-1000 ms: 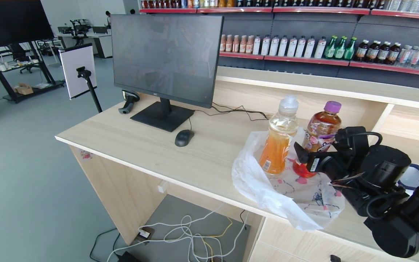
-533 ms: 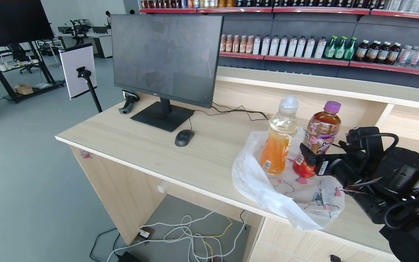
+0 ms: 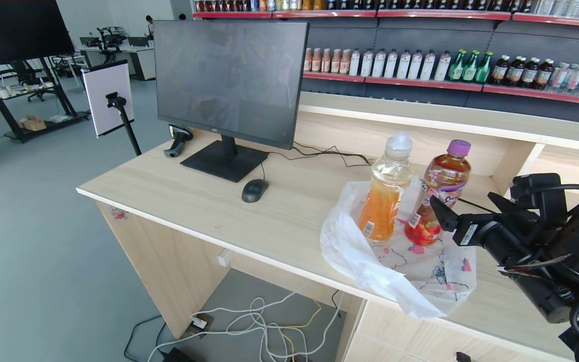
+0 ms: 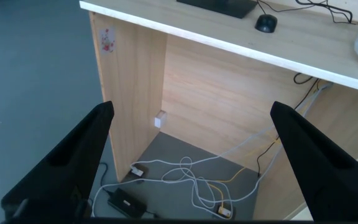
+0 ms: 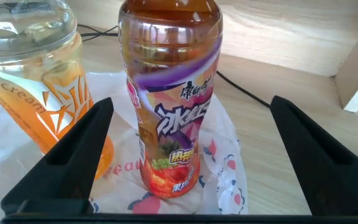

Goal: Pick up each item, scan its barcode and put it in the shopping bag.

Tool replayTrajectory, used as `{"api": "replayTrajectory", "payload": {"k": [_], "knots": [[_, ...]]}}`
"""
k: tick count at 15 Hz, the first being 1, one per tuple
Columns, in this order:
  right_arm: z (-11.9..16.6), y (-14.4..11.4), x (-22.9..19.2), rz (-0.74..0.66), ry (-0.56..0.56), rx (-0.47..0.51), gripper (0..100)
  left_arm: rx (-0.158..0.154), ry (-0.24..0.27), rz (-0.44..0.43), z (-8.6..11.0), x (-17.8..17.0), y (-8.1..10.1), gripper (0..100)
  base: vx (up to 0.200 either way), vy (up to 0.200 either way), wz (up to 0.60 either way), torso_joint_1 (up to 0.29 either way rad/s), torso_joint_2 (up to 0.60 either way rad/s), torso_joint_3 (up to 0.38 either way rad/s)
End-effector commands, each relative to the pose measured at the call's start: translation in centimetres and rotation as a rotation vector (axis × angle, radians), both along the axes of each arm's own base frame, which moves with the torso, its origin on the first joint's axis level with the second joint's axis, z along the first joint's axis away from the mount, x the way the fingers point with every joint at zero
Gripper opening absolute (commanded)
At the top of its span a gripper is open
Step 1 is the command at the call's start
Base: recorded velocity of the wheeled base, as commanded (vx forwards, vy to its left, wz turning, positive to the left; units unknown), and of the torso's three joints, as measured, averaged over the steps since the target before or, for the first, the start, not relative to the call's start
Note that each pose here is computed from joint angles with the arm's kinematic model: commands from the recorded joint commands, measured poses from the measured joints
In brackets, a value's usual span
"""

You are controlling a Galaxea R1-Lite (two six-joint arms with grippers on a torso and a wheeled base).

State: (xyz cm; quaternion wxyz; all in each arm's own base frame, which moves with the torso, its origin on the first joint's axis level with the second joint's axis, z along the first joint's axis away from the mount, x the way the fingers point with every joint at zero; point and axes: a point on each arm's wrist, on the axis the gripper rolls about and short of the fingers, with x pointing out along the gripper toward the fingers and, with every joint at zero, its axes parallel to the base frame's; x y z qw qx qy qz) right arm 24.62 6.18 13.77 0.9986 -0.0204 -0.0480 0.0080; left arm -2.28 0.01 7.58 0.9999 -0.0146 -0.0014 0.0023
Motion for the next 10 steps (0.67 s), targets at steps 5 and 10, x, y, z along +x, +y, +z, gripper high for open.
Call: {"api": "replayTrajectory", "payload": {"k": [5,10], "knots": [[1.28,-0.49,-1.42,-0.003,-0.045,0.016,100,-0.002,0.000,0.000,0.00,0.00,0.00,100,0.000,0.000,0.00,0.000,0.00,0.000],[1.65,-0.84,-1.62,-0.014,-0.060,0.021,100,-0.002,0.000,0.001,0.00,0.00,0.00,100,0.000,0.000,-0.48,-0.002,0.00,0.002]]}}
